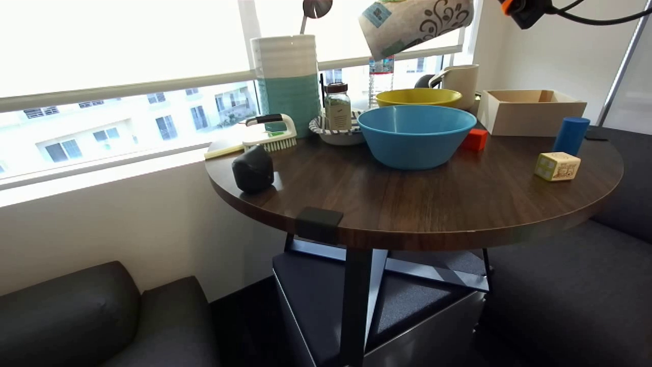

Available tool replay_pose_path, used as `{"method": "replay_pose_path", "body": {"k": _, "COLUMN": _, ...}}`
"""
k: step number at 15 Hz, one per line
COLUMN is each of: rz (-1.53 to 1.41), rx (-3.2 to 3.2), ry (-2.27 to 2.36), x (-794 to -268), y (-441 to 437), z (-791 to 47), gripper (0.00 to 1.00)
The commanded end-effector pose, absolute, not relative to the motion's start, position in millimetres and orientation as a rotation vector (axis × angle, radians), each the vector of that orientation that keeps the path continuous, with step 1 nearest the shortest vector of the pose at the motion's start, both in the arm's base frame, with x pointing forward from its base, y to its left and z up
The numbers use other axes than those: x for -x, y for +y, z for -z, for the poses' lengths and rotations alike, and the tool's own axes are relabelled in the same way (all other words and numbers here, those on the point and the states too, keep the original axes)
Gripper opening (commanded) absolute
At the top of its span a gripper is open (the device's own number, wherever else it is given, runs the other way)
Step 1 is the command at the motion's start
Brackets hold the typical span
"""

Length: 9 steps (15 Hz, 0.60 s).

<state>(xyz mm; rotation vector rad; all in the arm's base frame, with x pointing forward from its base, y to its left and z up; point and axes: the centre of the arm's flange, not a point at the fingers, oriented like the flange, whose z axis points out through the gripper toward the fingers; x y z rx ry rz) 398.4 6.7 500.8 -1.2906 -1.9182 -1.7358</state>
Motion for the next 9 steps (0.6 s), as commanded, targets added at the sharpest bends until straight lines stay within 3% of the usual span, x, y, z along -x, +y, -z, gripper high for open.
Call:
{"method": "replay_pose_path", "body": {"k": 1, "rz": 1.857, "rx": 1.102, "ry": -1.914, "x": -397, "y": 5, "z": -484, "gripper": 0.01}}
{"method": "replay_pose_path", "body": {"k": 9, "rz": 1.88, "rx": 1.129, "ry": -1.861, "x": -388, "y": 12, "z": -539, "gripper": 0.03}}
